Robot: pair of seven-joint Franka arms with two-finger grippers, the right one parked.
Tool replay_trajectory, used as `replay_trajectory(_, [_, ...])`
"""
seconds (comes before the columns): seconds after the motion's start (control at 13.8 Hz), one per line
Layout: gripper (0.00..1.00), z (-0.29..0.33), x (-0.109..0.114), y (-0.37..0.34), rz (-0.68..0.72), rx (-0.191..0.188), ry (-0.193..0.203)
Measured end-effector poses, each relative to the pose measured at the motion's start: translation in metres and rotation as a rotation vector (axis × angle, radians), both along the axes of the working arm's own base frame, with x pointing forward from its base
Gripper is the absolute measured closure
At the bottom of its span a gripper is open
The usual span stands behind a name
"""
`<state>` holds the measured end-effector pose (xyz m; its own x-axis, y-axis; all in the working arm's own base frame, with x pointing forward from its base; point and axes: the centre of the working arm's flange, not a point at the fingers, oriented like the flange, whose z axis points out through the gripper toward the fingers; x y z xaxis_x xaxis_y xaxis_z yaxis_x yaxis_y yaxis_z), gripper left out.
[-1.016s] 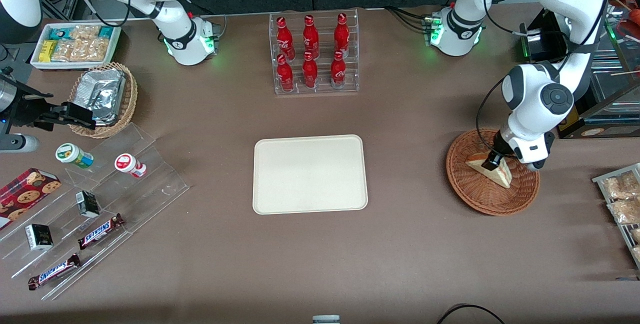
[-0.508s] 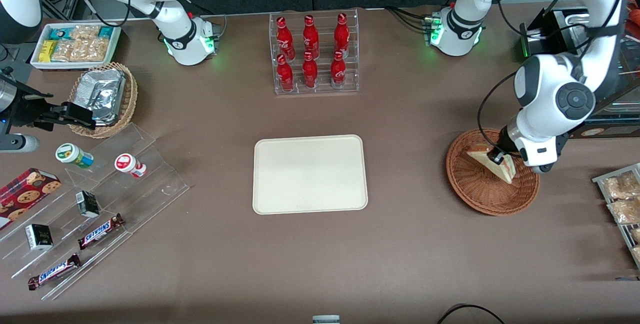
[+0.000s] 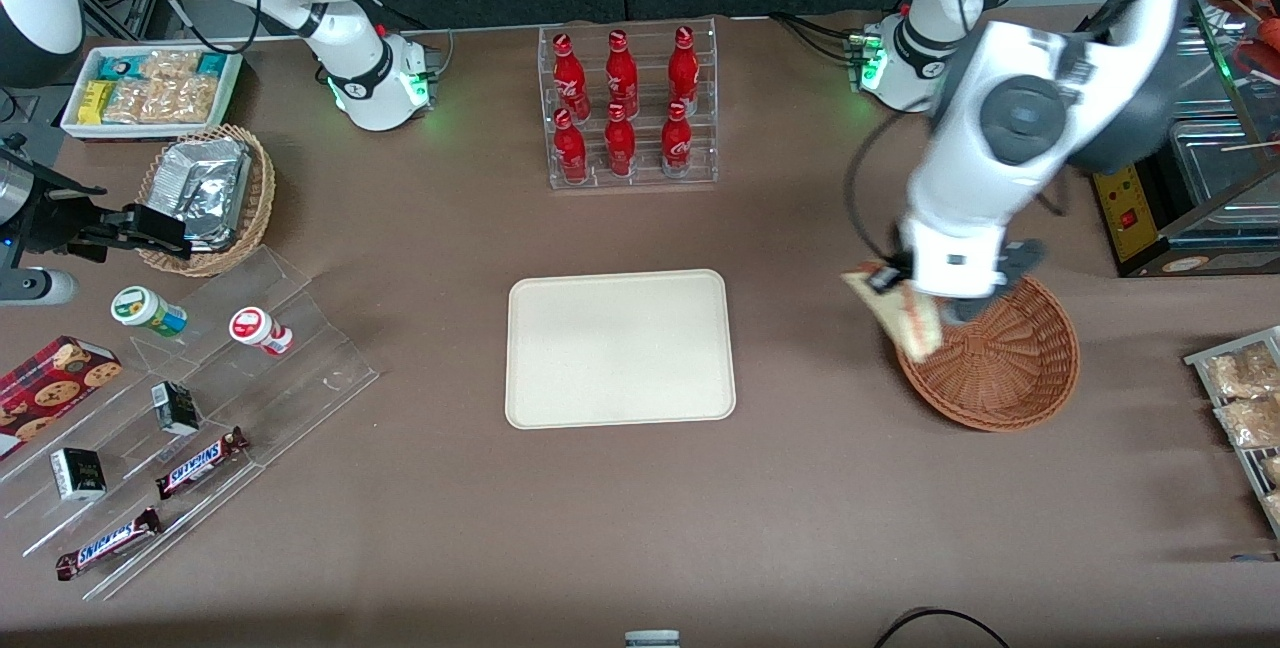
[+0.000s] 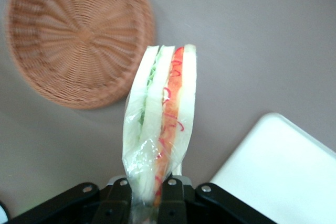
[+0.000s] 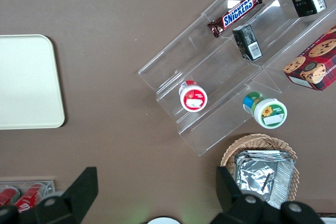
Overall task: Place sandwich from basket to tray
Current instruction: 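Carry the sandwich over the cream tray and lower it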
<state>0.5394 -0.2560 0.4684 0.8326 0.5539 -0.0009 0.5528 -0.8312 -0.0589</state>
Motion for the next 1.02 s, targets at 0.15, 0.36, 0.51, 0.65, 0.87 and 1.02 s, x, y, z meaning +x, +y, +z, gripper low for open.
replay_trajectory(0.15, [0.83,-0.015,-0.012,-0.059,-0.094,0.000,0.014])
replay_trajectory(0.36, [0.81,-0.056,-0.023,-0.136,-0.207,0.011,0.044])
replay_trajectory(0.51, [0.81,-0.084,-0.019,-0.183,-0.260,0.001,0.048])
replay_trajectory(0.65, [0.81,-0.109,-0.018,-0.222,-0.302,-0.017,0.034])
replay_trajectory(0.87, [0.81,-0.128,-0.018,-0.255,-0.341,-0.066,-0.026])
replay_trajectory(1.02, [0.79,-0.145,-0.022,-0.266,-0.376,-0.066,-0.048])
